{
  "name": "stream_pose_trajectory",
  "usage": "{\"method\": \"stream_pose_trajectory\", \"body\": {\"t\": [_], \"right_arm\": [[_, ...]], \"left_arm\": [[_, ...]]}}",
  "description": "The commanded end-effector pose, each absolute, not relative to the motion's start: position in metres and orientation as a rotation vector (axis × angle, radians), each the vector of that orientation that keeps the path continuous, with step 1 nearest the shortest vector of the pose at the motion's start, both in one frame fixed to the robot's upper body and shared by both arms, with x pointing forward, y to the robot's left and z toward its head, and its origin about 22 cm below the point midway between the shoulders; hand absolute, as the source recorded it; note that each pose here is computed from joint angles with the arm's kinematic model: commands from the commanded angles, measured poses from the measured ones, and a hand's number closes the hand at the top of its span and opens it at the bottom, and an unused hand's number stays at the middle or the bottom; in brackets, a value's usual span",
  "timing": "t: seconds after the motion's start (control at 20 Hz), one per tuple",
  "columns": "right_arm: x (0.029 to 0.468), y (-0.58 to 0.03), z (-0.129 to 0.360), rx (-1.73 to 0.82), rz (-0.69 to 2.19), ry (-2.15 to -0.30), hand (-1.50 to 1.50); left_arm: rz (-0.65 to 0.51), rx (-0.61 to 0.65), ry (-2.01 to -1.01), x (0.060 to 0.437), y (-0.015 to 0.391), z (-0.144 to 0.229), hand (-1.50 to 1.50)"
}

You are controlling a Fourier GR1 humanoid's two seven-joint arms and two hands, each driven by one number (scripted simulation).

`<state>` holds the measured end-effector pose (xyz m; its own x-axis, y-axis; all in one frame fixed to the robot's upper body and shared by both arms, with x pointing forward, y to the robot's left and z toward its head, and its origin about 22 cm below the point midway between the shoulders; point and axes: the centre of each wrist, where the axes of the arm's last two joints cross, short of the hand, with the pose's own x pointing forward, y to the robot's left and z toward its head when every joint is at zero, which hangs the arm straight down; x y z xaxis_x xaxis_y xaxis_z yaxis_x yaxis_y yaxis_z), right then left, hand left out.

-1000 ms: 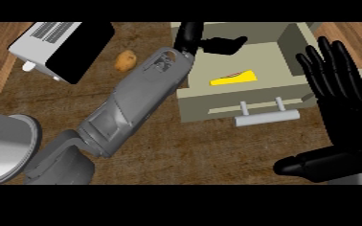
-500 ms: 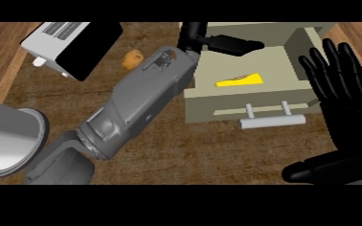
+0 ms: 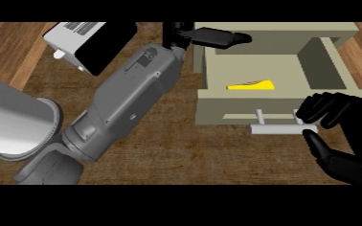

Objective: Pick up the cup, place it into the drawer and close the drawer

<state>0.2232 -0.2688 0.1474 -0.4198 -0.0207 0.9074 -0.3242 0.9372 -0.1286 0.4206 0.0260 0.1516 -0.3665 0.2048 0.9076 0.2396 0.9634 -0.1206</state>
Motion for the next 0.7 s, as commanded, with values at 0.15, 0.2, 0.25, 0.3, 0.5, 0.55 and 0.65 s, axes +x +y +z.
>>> {"method": "stream_pose_trajectory", "body": {"t": [0.15, 0.2, 0.25, 0.3, 0.5, 0.55, 0.65], "right_arm": [[0.208, -0.27, 0.162, 0.114, 0.535, -1.932, 1.5], [0.219, -0.275, 0.16, 0.081, 0.565, -1.925, 1.5], [0.213, -0.277, 0.146, 0.077, 0.565, -1.91, 1.5], [0.208, -0.272, 0.15, 0.081, 0.599, -1.885, 1.5], [0.209, -0.272, 0.133, 0.02, 0.605, -1.848, 1.5], [0.216, -0.266, 0.126, 0.005, 0.614, -1.855, 1.5], [0.221, -0.265, 0.127, -0.022, 0.624, -1.819, 1.5]], "left_arm": [[0.091, -0.271, -1.933, 0.41, 0.083, 0.142, -1.5], [0.095, -0.259, -1.93, 0.418, 0.113, 0.144, -1.5], [0.099, -0.275, -1.916, 0.403, 0.115, 0.127, -1.5], [0.096, -0.288, -1.889, 0.402, 0.133, 0.129, -1.5], [0.145, -0.27, -1.89, 0.368, 0.162, 0.118, -1.5], [0.133, -0.254, -1.891, 0.358, 0.166, 0.099, -1.5], [0.148, -0.246, -1.879, 0.346, 0.189, 0.096, -1.5]]}}
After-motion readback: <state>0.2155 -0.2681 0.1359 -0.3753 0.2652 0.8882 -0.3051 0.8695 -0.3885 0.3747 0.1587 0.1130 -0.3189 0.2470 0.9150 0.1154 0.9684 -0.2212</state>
